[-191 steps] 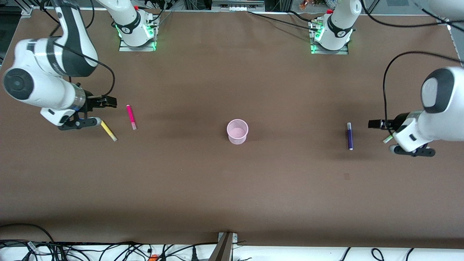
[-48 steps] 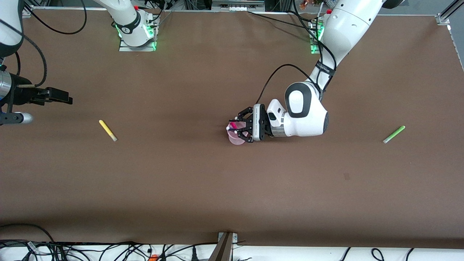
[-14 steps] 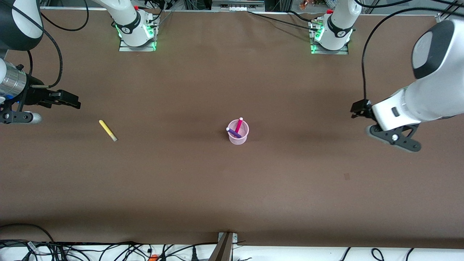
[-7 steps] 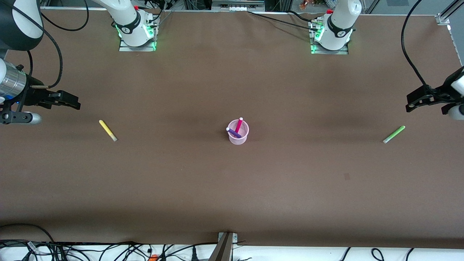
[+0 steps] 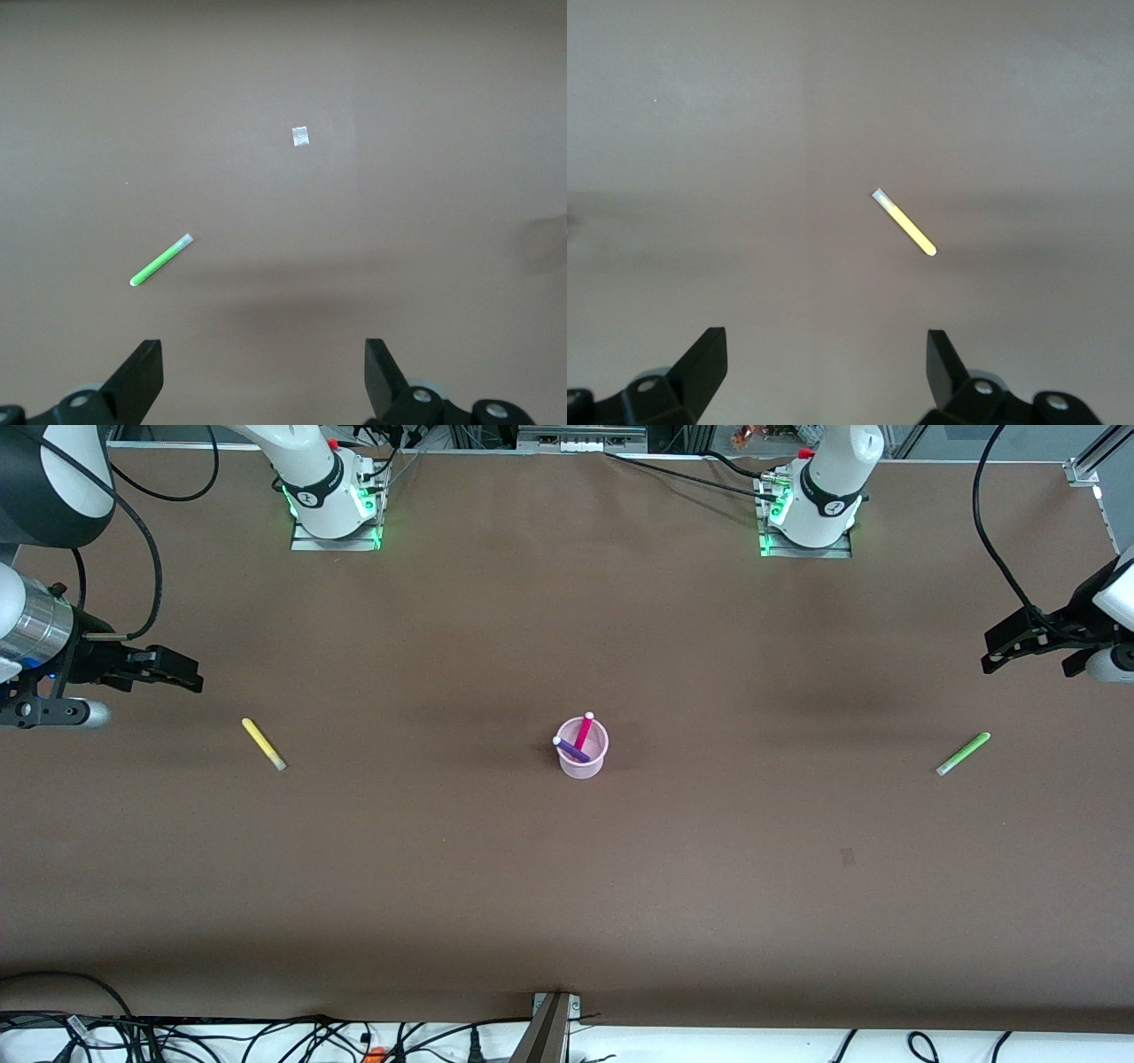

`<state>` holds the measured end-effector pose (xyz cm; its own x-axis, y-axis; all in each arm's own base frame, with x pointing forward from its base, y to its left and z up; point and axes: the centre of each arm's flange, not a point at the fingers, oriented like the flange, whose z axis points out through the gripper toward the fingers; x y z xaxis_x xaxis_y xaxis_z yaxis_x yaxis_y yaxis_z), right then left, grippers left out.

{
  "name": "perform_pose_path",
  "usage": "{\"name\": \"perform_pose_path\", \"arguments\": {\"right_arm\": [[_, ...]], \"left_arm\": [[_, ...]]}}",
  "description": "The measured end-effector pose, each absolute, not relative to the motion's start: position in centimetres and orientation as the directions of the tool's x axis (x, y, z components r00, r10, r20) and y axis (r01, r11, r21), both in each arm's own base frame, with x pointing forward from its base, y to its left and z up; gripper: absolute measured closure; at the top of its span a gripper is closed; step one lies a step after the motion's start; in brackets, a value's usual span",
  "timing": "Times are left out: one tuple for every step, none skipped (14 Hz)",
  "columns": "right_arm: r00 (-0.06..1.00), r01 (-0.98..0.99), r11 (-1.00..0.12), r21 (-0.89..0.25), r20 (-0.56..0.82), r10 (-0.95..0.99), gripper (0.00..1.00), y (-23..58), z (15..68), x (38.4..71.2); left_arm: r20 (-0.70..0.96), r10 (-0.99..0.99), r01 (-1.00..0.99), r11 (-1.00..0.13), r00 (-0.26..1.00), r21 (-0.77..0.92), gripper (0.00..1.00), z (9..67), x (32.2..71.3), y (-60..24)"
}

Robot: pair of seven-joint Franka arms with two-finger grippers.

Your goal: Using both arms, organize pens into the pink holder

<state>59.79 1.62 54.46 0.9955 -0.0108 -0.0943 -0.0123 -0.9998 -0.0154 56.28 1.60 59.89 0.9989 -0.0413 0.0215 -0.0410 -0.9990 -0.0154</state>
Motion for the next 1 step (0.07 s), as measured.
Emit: {"name": "perform_pose_path", "arguments": {"right_arm": [[0.995,-0.012,-1.0,-0.015,-0.095,-0.011,0.0,1.64,54.4,59.81]], "left_arm": [[0.018,-0.044,-0.044,-0.999,0.999,-0.015,0.0,59.77,56.3,1.45]]}}
